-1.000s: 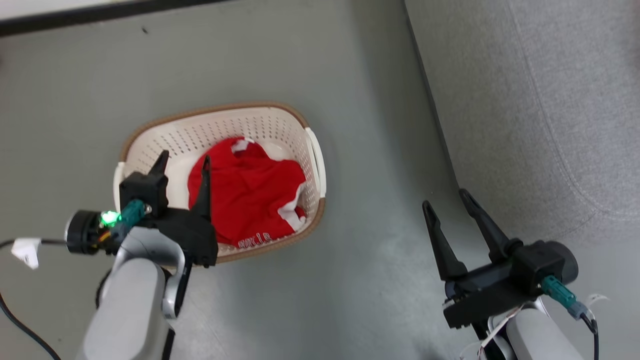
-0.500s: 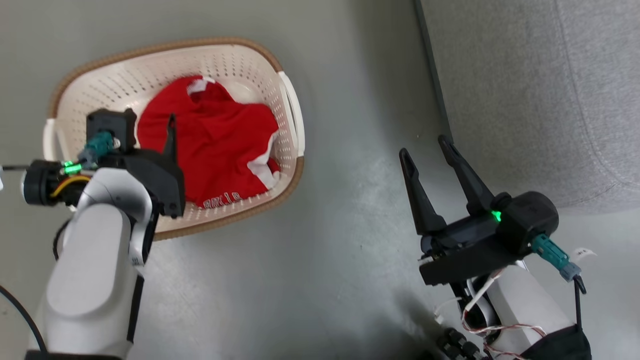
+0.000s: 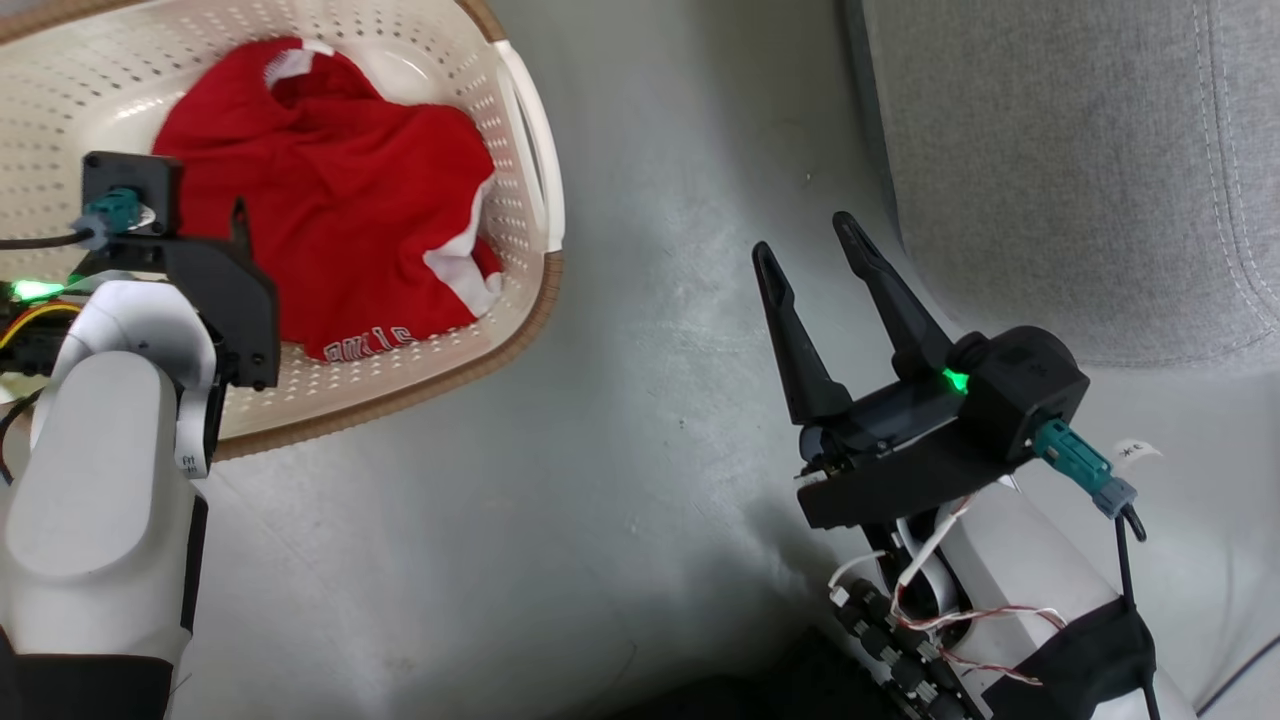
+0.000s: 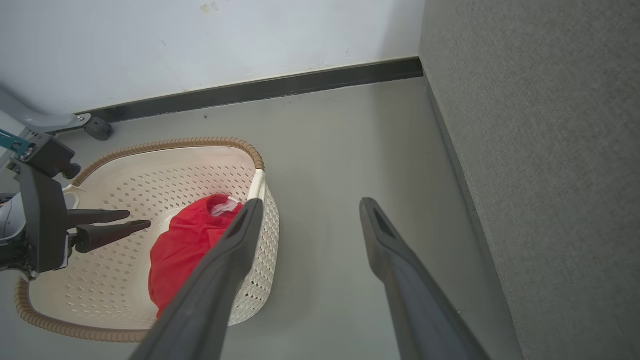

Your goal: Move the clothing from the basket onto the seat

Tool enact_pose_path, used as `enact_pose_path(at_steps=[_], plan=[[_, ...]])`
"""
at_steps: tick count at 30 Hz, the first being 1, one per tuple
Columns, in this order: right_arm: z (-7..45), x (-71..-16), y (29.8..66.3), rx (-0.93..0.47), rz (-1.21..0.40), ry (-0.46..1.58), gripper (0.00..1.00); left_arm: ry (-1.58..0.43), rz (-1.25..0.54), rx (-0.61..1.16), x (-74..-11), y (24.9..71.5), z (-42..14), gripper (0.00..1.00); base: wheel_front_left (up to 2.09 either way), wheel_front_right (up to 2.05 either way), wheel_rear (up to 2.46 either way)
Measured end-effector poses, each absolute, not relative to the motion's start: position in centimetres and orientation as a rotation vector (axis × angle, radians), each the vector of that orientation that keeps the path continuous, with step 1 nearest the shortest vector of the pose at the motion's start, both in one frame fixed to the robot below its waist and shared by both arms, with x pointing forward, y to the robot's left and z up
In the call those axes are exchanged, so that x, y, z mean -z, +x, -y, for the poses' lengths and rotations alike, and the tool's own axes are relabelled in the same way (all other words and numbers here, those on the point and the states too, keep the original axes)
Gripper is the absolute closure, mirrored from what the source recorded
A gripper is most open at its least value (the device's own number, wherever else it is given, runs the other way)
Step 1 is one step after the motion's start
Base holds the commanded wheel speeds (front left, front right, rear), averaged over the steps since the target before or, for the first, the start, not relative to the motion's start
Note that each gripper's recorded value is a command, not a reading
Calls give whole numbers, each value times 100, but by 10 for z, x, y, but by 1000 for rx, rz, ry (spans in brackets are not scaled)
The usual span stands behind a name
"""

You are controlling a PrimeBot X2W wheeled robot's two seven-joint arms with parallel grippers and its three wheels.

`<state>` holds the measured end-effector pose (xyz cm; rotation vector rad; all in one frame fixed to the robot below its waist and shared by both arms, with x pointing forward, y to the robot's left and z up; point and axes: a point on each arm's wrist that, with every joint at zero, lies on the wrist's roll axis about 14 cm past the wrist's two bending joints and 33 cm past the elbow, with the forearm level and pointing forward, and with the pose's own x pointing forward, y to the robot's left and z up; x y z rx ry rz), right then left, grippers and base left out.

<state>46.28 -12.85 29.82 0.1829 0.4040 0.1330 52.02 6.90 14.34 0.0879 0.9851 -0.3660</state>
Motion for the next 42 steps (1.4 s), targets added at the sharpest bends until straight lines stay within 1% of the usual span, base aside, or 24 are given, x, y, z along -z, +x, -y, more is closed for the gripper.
enact_pose_path(at_steps=[3, 9, 22, 32, 41, 42], plan=[[131, -290, 462, -127, -423, 182, 0, 76, -1041, 342, -125, 512, -71, 0, 0, 0, 0], [136, -272, 456, -99, -476, 182, 0, 51, -1131, 350, -94, 494, -59, 0, 0, 0, 0], [142, -252, 446, -67, -539, 184, 0, 37, -1204, 361, -63, 488, -51, 0, 0, 0, 0], [145, -241, 437, -42, -582, 200, 0, 43, -1212, 373, -48, 494, -47, 0, 0, 0, 0], [154, -237, 432, -7, -598, 191, 0, 51, -1241, 400, -40, 483, -38, 0, 0, 0, 0], [155, -237, 432, -5, -599, 191, 0, 53, -1243, 401, -39, 482, -37, 1, 0, 0, 0]])
